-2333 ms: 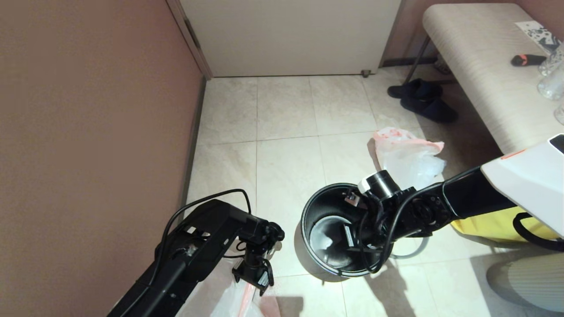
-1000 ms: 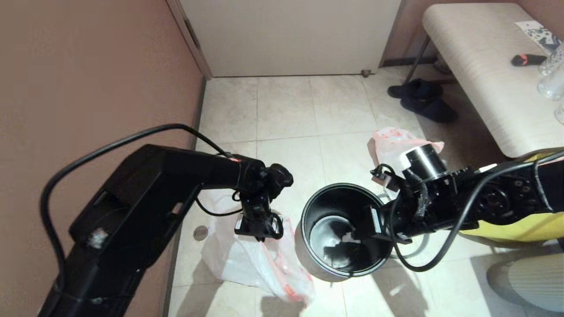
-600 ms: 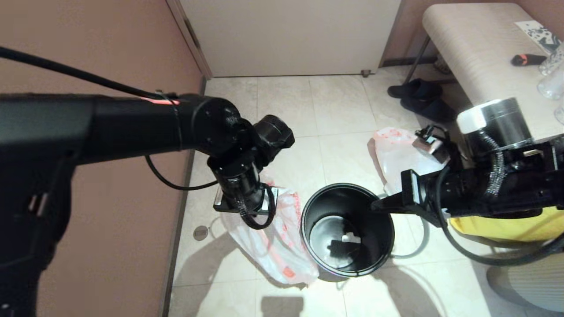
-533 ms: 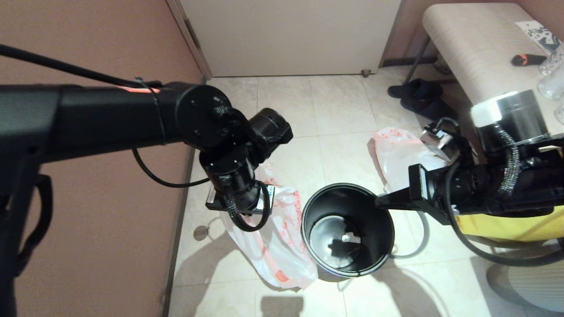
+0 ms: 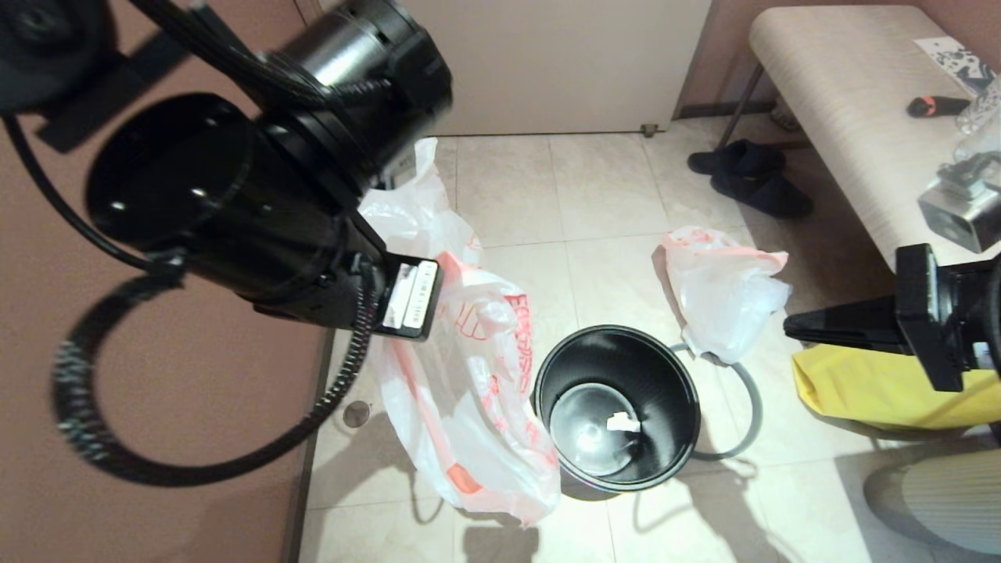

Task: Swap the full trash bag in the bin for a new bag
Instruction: Put the new garbage bag on the trash can

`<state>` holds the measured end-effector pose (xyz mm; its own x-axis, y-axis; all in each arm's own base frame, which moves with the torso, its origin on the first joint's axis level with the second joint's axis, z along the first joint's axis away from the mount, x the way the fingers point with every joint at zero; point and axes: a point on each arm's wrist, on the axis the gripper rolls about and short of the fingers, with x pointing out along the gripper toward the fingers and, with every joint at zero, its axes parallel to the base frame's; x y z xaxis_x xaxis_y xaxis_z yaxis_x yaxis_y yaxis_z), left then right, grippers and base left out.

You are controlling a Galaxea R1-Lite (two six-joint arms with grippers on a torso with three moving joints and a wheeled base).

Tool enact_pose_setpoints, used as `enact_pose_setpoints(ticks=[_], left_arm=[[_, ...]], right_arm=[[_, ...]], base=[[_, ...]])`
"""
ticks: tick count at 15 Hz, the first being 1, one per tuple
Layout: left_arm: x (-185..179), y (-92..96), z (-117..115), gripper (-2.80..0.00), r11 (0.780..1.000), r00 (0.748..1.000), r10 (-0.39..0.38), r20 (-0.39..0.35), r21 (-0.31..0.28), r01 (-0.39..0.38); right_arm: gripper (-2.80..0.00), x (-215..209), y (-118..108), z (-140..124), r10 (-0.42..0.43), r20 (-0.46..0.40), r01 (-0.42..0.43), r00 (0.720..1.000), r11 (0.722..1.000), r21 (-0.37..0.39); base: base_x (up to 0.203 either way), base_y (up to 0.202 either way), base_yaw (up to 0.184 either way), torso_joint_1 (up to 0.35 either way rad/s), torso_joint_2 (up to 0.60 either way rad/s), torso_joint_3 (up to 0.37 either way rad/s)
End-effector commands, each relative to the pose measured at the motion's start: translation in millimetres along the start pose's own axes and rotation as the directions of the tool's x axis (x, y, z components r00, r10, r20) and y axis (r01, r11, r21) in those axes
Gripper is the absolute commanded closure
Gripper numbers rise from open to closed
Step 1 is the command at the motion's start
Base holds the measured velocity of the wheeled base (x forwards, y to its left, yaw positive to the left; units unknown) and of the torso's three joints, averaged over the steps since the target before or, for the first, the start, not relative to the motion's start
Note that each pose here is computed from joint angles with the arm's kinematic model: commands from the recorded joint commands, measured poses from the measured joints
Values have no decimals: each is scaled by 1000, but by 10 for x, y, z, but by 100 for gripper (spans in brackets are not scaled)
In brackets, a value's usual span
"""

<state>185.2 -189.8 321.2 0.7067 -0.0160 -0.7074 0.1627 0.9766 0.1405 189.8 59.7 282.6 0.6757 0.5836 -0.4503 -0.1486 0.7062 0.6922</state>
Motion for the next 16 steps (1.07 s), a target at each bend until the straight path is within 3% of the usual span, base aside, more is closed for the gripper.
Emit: enact_pose_setpoints(ticks=[1,4,6,8,10,12,13,15,16], left_arm=[[-385,247,-34,0,998,994,-47,97,-31,50],[-849,493,-85,0,981,950,-185,252,-8,193],[-1100,546,-153,0,938,889,-343,304,67,339],[-1225,575,-167,0,878,819,-477,320,130,460],[-1267,513,-57,0,806,721,-584,373,156,571],[-1219,444,75,0,768,663,-623,414,162,620],[-1204,417,124,0,730,622,-663,418,176,660],[-1212,344,139,0,622,533,-760,371,181,762],[-1179,301,158,0,593,514,-782,352,170,787]], right_arm=[[0,-392,18,-103,6,76,-5,997,1000,-7],[0,-557,-35,-145,-39,114,39,993,999,3],[0,-598,-95,-158,-83,122,79,989,996,35],[0,-677,-103,-206,-93,134,88,987,995,49],[0,-711,-107,-189,-100,163,92,982,994,53],[0,-615,-125,-97,-98,164,91,981,994,53],[0,-540,-156,-58,-105,153,97,983,994,59],[0,-447,-199,17,-109,155,100,982,993,66],[0,-443,-195,30,-100,164,91,981,994,62]], base=[[0,0,0,0,0,0],[0,0,0,0,0,0],[0,0,0,0,0,0],[0,0,0,0,0,0],[0,0,0,0,0,0],[0,0,0,0,0,0],[0,0,0,0,0,0],[0,0,0,0,0,0],[0,0,0,0,0,0]])
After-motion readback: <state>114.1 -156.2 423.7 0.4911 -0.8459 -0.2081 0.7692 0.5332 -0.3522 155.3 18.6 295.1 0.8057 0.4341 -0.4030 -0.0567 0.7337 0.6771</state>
